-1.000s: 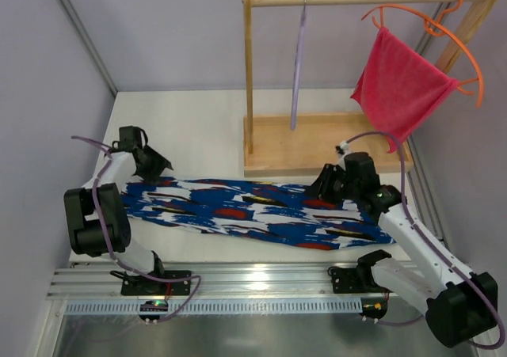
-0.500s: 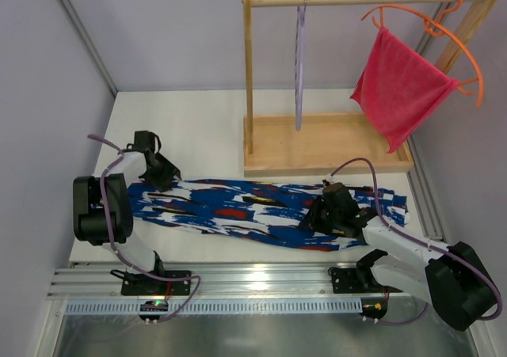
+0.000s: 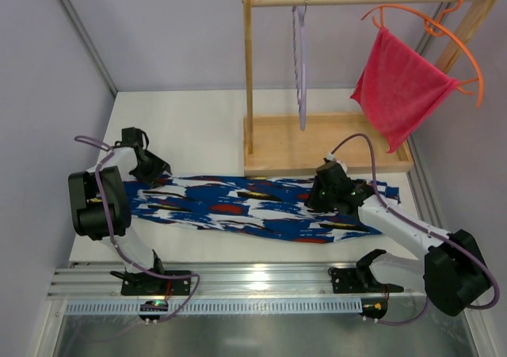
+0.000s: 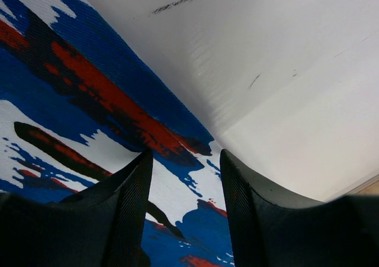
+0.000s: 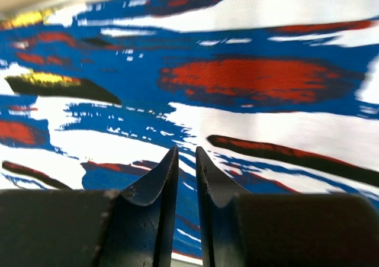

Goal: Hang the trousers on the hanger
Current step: Fold the trousers

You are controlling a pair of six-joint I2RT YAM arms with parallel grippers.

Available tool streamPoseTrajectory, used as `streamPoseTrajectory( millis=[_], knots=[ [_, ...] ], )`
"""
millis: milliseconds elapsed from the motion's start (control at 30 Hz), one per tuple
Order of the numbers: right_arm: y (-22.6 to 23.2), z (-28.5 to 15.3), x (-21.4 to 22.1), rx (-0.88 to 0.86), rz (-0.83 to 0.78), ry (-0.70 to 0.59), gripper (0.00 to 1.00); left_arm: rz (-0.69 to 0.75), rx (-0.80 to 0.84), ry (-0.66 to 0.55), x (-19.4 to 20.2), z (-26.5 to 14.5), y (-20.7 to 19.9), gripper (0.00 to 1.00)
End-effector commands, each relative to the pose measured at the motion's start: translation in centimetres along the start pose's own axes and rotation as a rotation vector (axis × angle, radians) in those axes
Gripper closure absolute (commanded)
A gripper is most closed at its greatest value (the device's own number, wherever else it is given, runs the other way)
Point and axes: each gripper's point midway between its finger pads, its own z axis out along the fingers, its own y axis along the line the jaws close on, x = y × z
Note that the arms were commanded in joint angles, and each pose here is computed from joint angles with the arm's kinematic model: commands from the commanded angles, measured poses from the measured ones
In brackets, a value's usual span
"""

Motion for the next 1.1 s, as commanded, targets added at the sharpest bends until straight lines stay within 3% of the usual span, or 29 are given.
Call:
streamPoseTrajectory(
  millis=[0,167,333,467,567,700,900,1067],
  knots=[
    [-3.0,-2.1,-1.6,0.169,0.054,-0.1,0.8,0.004,-0.087,-0.062,-1.4,0.2,2.0,0.49],
    [-7.3,0.2,0.9,0.297,0.119,-0.093,0.8,0.007,-0.116,-0.061,-0.9,0.5,3.2,0.49],
    [-9.1,0.0,0.6,0.378,0.106,-0.099,0.81,0.023,-0.109,-0.07,-1.3,0.0,2.7,0.48],
    [-4.3,-2.3,-2.3,0.206,0.022,-0.103,0.81,0.057,-0.052,-0.122,-2.8,-2.3,0.9,0.48],
    [0.3,-3.9,-1.0,0.015,-0.087,-0.006,0.81,0.07,-0.021,-0.175,-4.1,-4.8,-0.4,0.48],
    [3.7,-5.5,2.5,-0.208,-0.073,0.089,0.85,0.093,-0.023,-0.221,-4.7,-6.9,-0.4,0.47],
    [-2.1,-3.1,7.4,-0.067,0.063,0.128,0.89,0.112,-0.119,-0.229,-4.4,-5.9,2.3,0.46],
    [-5.3,-1.4,7.2,0.095,0.086,0.077,0.9,0.087,-0.195,-0.166,-3.8,-3.1,4.5,0.46]
  ],
)
